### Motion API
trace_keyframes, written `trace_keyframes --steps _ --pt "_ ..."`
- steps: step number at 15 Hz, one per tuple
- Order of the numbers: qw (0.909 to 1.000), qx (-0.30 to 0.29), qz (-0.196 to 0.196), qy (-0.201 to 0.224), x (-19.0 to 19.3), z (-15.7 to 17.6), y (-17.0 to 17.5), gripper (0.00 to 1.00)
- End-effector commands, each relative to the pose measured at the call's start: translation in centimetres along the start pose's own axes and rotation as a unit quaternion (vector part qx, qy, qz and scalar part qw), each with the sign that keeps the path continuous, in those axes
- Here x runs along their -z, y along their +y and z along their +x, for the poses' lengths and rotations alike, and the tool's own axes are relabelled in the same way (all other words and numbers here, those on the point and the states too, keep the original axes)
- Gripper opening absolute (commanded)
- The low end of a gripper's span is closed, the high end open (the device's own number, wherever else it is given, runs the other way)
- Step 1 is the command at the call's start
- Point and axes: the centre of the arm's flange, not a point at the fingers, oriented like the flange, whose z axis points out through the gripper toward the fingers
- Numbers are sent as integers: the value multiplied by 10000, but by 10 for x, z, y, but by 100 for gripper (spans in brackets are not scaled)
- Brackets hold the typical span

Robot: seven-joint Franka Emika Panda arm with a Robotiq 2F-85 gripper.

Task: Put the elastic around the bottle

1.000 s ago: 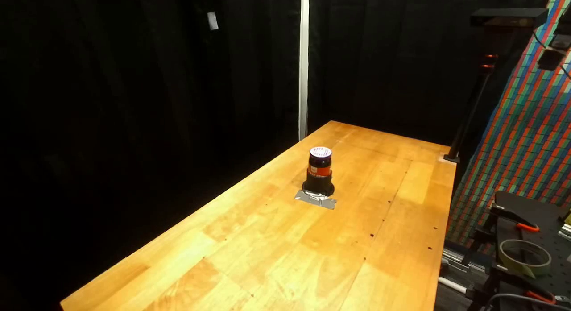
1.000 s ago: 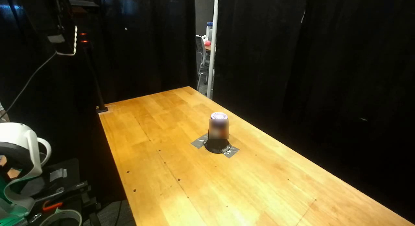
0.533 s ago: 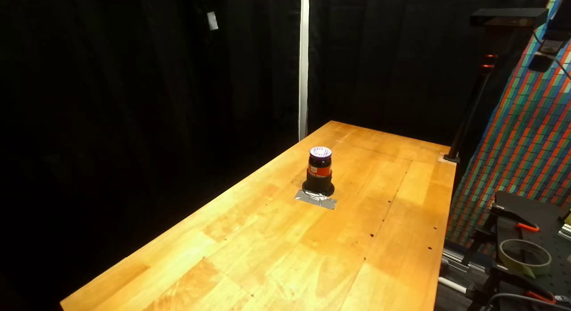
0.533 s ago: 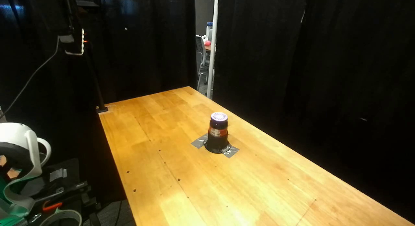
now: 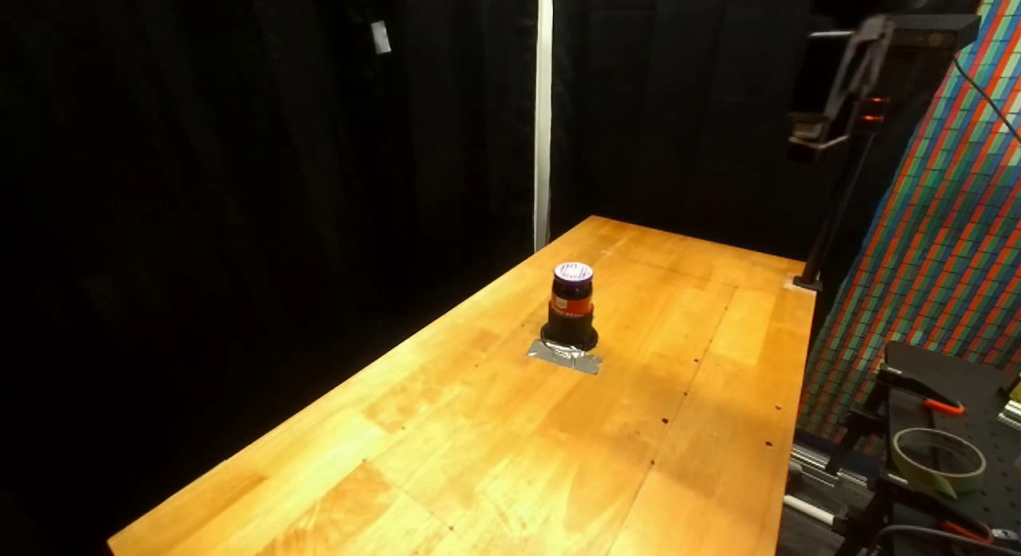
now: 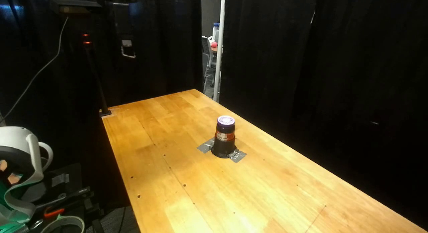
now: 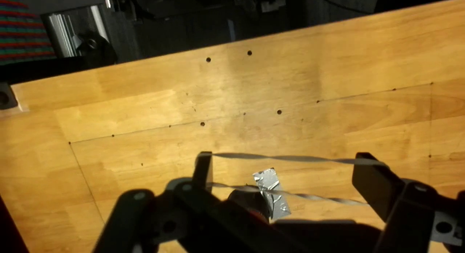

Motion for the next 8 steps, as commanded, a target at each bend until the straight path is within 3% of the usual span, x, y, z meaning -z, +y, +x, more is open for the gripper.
trace_keyframes --steps 1,4,8 --pt "9992 -182 -190 313 2 85 -38 100" --pt "9965 -344 -260 717 -19 145 -52 100" --pt "9928 -589 -457 938 -64 222 -59 100"
